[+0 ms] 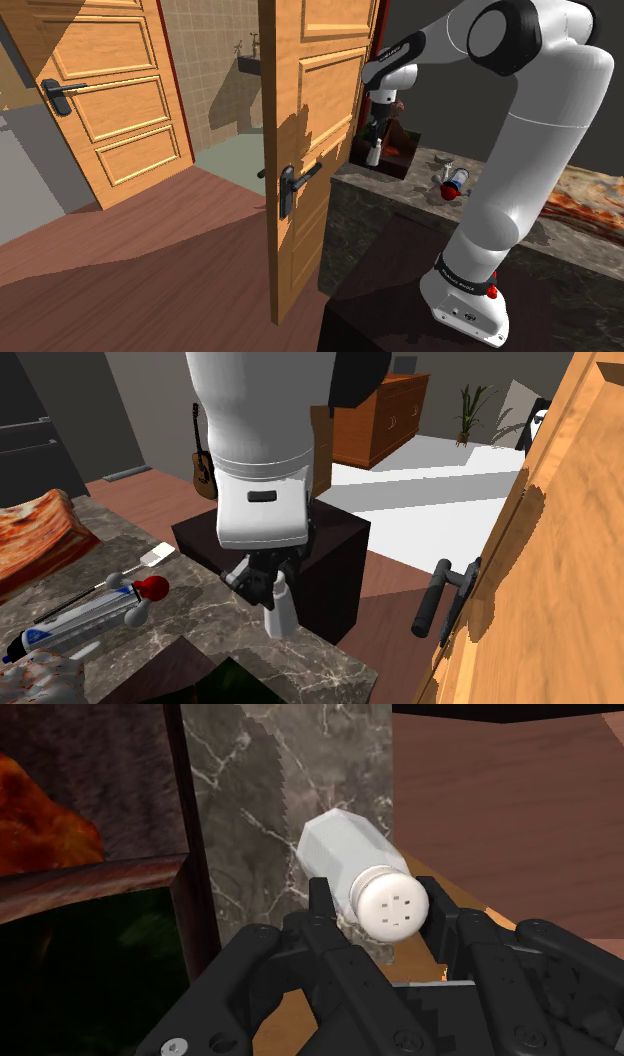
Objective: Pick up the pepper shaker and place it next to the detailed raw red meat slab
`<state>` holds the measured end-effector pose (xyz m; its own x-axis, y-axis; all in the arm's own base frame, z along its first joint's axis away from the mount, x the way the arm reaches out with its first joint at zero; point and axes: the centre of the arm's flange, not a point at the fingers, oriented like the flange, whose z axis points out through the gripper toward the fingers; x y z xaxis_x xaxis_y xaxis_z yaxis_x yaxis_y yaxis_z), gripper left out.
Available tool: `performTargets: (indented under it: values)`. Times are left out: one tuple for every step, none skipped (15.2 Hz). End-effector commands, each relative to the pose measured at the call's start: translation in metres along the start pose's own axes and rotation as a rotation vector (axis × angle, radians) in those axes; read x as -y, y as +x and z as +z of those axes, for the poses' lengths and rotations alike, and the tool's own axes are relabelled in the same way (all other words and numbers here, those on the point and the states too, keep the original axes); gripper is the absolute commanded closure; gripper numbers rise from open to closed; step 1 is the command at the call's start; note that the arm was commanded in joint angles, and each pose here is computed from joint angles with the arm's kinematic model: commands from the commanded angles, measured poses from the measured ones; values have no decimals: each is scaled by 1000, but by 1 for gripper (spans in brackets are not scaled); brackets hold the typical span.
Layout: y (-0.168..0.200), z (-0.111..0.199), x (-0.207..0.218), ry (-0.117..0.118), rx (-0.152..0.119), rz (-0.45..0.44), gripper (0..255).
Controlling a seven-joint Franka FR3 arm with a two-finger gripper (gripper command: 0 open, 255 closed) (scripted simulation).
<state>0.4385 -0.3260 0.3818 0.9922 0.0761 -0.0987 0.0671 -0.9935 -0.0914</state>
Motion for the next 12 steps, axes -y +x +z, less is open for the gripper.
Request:
performTargets:
  values:
    - [-1, -11, 1, 0, 0, 0, 255]
    - [-1, -16, 1, 0, 0, 0, 255]
    - [-2, -22, 2, 0, 0, 0, 255]
    - [-2, -27, 2, 0, 0, 0, 255]
    - [-3, -32, 2, 0, 0, 0, 255]
    - [-3, -37, 3, 0, 0, 0, 255]
    - [-4, -42, 3, 0, 0, 0, 255]
    - [-4, -48, 4, 0, 0, 0, 255]
    - [-5, -53, 4, 0, 0, 0, 255]
    - [-5, -58, 5, 0, 0, 0, 255]
    - [-6, -63, 5, 0, 0, 0, 255]
    - [-6, -69, 6, 0, 0, 0, 255]
